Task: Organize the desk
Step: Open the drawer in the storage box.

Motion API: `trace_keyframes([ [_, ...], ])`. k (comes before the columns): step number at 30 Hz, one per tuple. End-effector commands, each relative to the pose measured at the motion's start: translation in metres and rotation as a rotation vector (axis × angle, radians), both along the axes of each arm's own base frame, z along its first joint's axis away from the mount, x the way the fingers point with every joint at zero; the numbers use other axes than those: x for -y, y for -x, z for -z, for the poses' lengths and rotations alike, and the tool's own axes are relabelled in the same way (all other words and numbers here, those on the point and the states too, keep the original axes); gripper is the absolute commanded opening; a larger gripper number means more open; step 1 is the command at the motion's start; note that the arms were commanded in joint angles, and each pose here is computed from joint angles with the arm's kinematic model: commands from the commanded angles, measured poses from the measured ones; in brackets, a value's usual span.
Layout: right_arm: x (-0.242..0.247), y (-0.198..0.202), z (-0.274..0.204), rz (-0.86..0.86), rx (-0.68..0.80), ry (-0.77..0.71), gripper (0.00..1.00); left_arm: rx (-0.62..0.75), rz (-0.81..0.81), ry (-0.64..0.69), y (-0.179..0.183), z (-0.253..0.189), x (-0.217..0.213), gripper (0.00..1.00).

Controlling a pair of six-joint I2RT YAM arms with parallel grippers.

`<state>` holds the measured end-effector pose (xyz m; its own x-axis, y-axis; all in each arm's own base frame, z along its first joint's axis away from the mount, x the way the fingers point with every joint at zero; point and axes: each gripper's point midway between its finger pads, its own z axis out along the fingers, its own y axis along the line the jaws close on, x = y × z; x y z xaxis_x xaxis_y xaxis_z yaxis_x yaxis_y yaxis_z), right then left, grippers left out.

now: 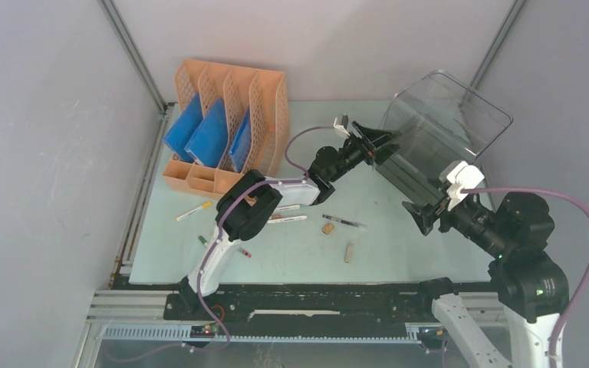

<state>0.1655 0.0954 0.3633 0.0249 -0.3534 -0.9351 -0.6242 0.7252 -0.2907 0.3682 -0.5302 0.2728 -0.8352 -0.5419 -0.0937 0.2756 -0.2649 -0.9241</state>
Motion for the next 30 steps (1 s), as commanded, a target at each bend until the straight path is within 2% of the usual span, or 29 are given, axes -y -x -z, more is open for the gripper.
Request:
trace_keyframes([
  [1,-0.018,0.013,-0.004,-0.054,-0.176,-0.205,0.78,0.154,-0.001,0.104,0.027,-0.075,-0.022,0.92],
  [7,-0.010,0.000,0.001,0.008,-0.309,-0.349,0.79,0.184,-0.023,0.121,0.032,-0.086,-0.035,0.92],
  [12,0.017,-0.018,0.014,0.112,-0.365,-0.437,0.79,0.195,-0.017,0.137,0.031,-0.094,-0.037,0.92],
  [17,0.052,-0.026,0.027,0.272,-0.325,-0.394,0.79,0.209,-0.022,0.152,0.029,-0.103,-0.038,0.92],
  [22,0.072,-0.027,0.039,0.363,-0.315,-0.367,0.80,0.220,-0.018,0.164,0.029,-0.110,-0.037,0.92],
  [30,0.100,-0.037,0.054,0.526,-0.325,-0.403,0.88,0.220,-0.014,0.156,0.030,-0.111,-0.037,0.92],
])
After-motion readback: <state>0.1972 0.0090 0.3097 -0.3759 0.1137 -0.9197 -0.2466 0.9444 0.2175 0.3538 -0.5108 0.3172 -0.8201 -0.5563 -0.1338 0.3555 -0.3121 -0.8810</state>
